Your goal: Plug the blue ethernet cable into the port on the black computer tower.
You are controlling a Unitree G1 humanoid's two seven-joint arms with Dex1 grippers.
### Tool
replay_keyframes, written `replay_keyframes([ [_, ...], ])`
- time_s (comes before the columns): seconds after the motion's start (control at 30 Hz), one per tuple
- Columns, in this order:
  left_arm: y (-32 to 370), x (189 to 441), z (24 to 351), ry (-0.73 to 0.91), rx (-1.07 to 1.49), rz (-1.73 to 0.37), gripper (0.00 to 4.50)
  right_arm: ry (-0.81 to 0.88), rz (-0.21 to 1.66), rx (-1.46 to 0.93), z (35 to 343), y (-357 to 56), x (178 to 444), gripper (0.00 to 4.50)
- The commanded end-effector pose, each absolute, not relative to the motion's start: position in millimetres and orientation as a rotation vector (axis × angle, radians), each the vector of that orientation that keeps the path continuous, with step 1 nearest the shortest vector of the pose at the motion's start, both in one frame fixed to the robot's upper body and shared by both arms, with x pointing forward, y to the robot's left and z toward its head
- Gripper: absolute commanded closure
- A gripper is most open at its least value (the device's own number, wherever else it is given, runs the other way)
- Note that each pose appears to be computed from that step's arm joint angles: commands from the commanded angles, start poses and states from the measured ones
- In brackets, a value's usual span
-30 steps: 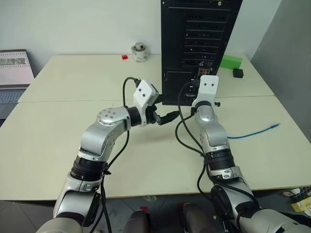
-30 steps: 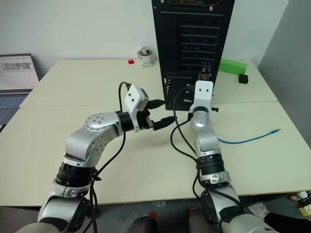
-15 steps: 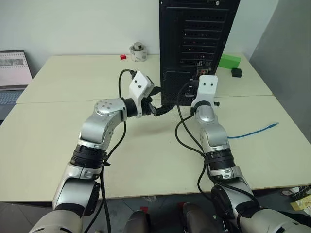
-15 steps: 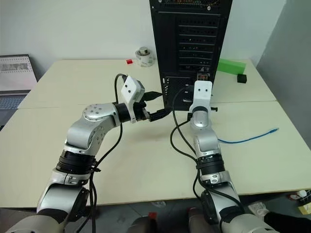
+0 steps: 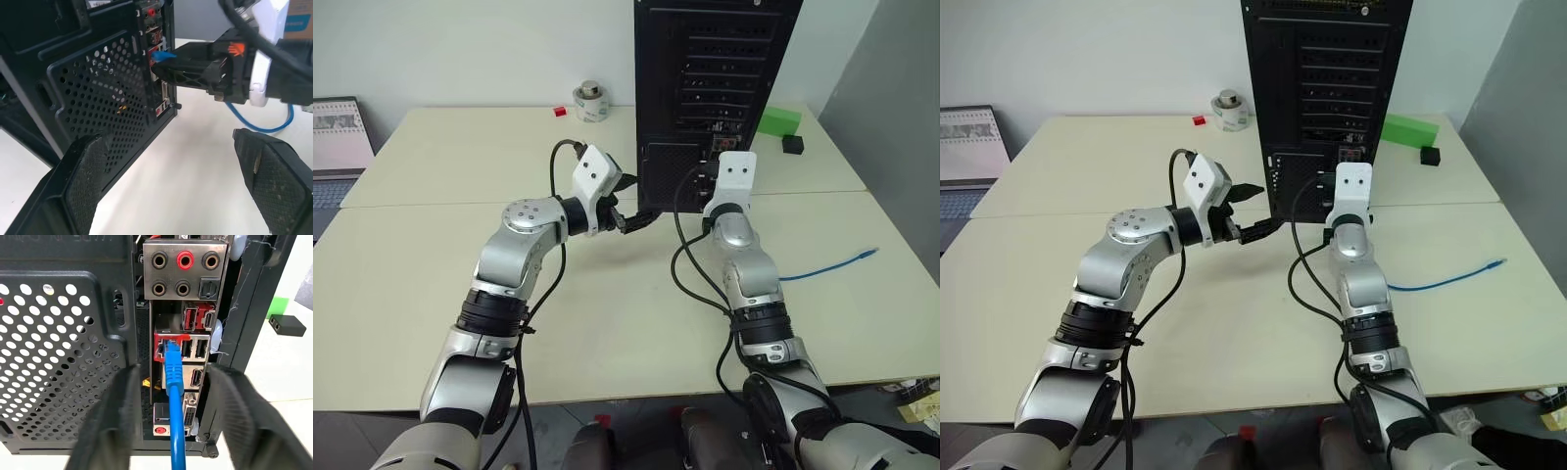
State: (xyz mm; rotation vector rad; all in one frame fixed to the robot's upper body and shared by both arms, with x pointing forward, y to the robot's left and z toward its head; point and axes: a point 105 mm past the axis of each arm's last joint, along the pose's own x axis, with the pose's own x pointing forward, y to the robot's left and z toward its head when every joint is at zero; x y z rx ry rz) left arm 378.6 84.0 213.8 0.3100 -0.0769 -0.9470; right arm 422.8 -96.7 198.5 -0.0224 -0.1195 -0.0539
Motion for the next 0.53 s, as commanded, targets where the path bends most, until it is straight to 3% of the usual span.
replay_keyframes([
  [0.03,95,383,227,-0.127,0.343,-0.869,0.27,-0.204,-0.015,-0.023,223,-103,408,1.18],
  [0.17,115,390,225,-0.098,0.345,-0.782,0.27,-0.239,0.166,-0.092,237,-109,379,0.30],
  [0.33,135,393,229,-0.098,0.377,-0.744,0.27,-0.241,0.282,-0.215,243,-136,355,0.30],
  [0.53,148,391,234,-0.091,0.399,-0.754,0.27,-0.194,0.318,-0.295,242,-178,353,0.30],
])
